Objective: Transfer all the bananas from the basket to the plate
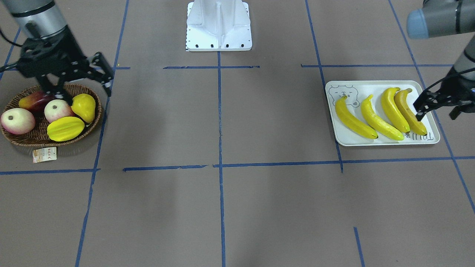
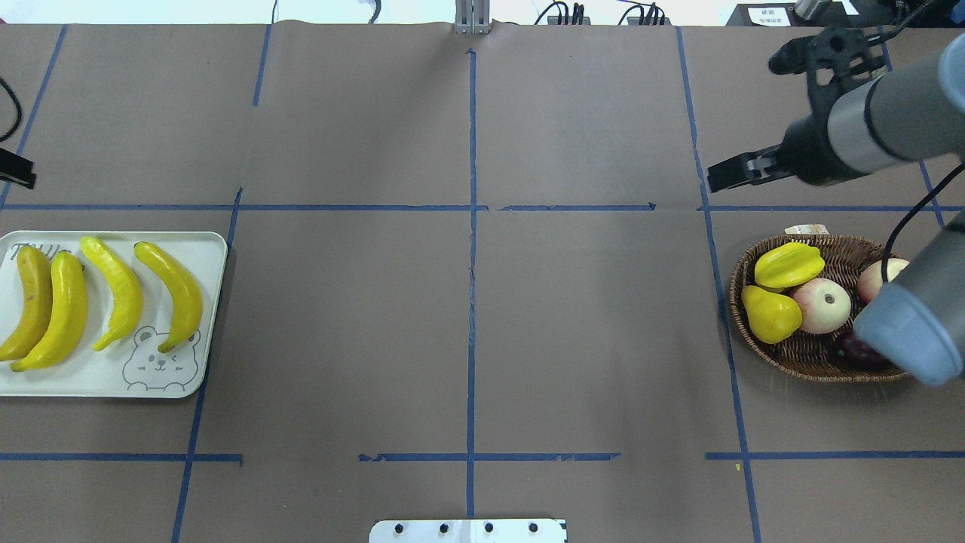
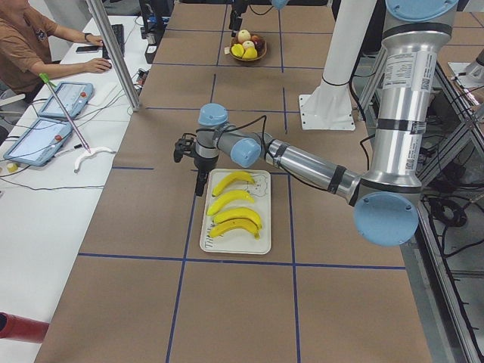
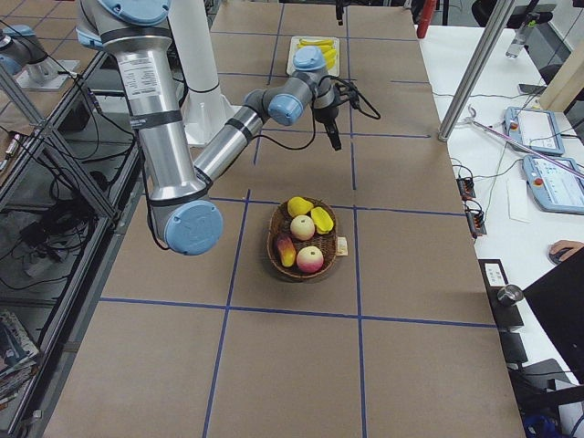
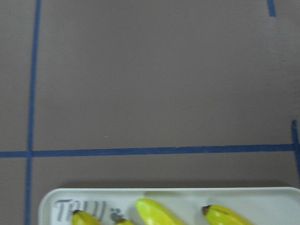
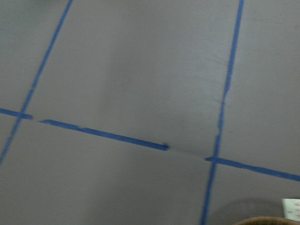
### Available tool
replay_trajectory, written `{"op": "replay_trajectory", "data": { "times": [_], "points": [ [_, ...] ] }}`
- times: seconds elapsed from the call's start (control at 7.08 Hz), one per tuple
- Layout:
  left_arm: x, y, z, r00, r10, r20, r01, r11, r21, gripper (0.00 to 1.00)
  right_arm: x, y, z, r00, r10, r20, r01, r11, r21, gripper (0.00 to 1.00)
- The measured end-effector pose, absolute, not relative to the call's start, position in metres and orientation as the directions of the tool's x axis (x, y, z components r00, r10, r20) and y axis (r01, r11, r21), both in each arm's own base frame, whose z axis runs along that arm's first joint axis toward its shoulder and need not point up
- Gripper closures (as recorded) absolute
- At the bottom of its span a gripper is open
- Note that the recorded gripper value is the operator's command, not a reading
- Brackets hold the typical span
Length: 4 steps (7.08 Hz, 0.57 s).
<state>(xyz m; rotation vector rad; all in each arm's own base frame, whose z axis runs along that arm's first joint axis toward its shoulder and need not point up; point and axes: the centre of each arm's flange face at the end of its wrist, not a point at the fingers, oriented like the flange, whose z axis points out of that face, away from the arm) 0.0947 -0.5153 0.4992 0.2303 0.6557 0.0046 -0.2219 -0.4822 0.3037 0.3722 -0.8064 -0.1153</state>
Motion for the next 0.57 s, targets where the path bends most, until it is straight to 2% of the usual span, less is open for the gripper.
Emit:
{"op": "replay_trajectory", "data": {
  "times": [0.28,0.57],
  "points": [
    [-0.005,-0.506,0.560,0.747,0.091,-0.658,0.027,0.985,0.168,0.00,-0.121,-0.542,0.397,0.652,-0.273,0.708,0.069,0.951,0.303,0.00],
    [-0.065,-0.483,0.615,0.707,0.064,-0.704,0.017,0.994,0.108,0.00,-0.029,-0.536,0.509,0.591,-0.243,0.769,0.093,0.968,0.235,0.00]
  ]
}}
